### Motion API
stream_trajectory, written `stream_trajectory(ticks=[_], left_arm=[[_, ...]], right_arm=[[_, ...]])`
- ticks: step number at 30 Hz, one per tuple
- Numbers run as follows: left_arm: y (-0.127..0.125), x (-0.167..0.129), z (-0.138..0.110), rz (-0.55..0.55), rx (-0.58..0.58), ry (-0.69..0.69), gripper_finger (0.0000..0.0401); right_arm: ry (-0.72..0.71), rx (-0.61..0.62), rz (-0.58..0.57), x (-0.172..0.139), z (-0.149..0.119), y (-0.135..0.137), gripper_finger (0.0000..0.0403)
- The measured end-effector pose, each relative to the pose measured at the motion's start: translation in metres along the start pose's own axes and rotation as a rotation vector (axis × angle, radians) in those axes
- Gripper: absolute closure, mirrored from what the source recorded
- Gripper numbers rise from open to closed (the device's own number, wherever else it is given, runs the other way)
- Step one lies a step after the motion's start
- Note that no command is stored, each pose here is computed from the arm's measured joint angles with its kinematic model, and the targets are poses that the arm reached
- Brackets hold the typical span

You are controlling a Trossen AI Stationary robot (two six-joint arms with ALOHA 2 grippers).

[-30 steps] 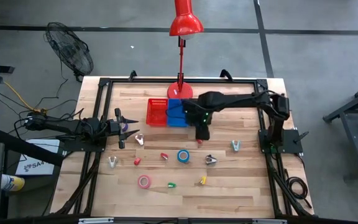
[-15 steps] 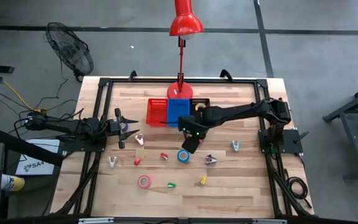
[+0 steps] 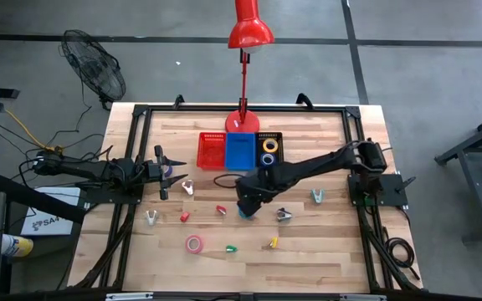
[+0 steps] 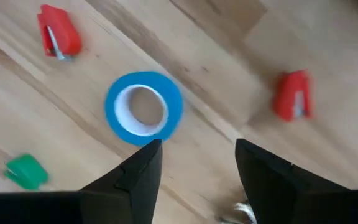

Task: Pick and place Stapler, Stapler remover, tape
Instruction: Put the light blue tape into the black basket

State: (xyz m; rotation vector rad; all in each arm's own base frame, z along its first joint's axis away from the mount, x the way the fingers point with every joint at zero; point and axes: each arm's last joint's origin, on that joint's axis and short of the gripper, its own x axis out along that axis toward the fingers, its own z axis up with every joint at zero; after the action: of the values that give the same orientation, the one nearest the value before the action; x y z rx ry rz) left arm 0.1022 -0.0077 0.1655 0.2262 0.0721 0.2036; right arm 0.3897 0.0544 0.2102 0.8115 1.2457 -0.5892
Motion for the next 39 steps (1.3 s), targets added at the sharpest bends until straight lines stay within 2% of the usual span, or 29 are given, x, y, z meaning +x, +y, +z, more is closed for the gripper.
stream_trajectory(ticks=[3, 8, 16, 23, 28, 39], left_arm=[[0.000, 0.000, 0.000, 0.000, 0.000, 0.000, 0.0222], [0.000, 0.000, 0.000, 0.000, 0.000, 0.000, 0.0222], [0.000, 0.000, 0.000, 0.000, 0.000, 0.000, 0.0222], [0.000, 0.000, 0.000, 0.000, 0.000, 0.000, 0.0222], [0.000, 0.000, 0.000, 0.000, 0.000, 0.000, 0.0222], [0.000, 0.000, 0.000, 0.000, 0.000, -0.001, 0.0222]], right_arm=[[0.011, 0.044, 0.040, 0.009, 0.001, 0.006, 0.0180], [0.017, 0.136, 0.004, 0.025, 0.002, 0.006, 0.0147], [0.053, 0.212, -0.028, 0.049, 0.003, 0.006, 0.0144], [0.059, 0.269, -0.044, 0.054, 0.005, 0.004, 0.0144], [0.091, 0.287, -0.054, 0.054, 0.006, 0.001, 0.0169], [0.111, 0.288, -0.064, 0.061, 0.005, 0.001, 0.0268]])
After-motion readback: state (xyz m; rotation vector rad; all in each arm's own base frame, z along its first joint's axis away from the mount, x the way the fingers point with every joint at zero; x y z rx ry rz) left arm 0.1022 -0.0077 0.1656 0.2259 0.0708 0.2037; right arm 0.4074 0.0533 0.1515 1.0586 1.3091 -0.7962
